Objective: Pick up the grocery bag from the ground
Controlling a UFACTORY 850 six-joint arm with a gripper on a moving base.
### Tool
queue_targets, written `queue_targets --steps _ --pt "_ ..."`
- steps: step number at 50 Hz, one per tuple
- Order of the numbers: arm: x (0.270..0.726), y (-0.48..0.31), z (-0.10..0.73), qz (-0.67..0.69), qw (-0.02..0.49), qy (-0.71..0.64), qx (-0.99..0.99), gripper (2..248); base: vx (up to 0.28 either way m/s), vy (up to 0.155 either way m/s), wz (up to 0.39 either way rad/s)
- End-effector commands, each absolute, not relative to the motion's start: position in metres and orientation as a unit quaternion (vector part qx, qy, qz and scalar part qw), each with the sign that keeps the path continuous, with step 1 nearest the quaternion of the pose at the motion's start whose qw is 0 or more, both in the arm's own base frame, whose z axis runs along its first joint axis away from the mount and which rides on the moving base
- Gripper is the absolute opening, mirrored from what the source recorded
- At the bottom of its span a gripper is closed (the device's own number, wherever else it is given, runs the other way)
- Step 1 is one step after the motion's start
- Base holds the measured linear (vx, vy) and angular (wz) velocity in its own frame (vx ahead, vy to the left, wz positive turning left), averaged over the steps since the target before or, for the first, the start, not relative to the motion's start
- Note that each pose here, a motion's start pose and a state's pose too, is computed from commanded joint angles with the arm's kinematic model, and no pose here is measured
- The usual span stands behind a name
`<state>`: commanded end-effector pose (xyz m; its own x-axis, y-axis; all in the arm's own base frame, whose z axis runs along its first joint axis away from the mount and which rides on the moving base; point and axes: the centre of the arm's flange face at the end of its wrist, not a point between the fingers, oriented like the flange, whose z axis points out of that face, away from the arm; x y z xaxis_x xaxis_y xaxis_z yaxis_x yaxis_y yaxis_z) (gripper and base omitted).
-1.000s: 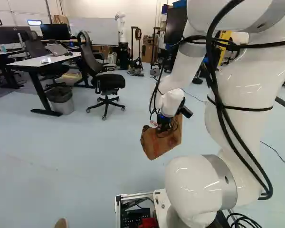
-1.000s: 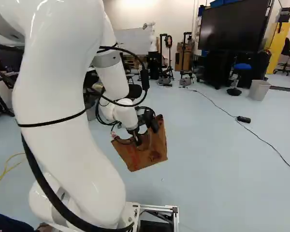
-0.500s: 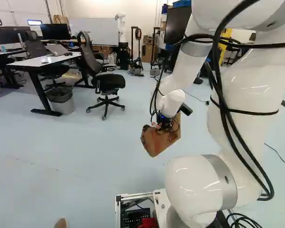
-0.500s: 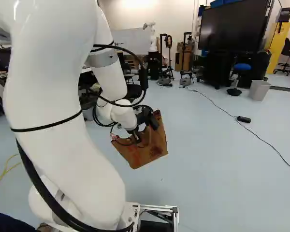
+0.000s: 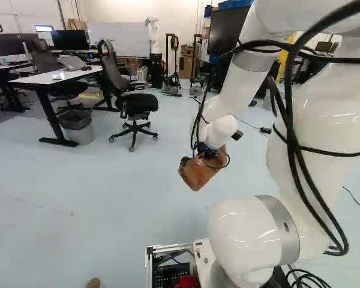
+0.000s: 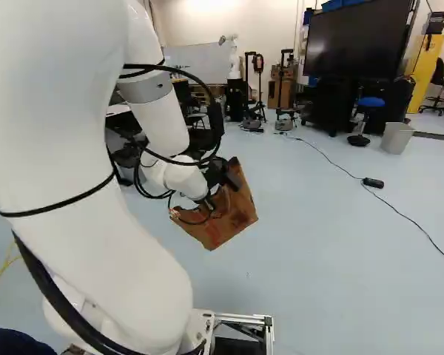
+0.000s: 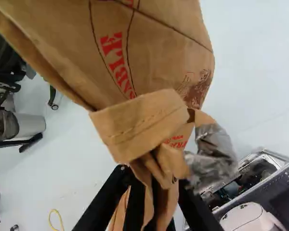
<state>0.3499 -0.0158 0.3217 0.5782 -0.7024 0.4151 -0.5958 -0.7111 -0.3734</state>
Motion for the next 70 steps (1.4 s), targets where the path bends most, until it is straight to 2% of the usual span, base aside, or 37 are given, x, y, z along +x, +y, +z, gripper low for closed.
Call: queue_targets --steps 25,70 --pt "0.325 -0.010 0.339 -0.388 0.086 0.234 -0.887 20 0.000 0.000 0.000" --pt "0.285 -0.002 0.360 -0.535 0.030 0.056 -0.843 20 0.000 0.000 0.000"
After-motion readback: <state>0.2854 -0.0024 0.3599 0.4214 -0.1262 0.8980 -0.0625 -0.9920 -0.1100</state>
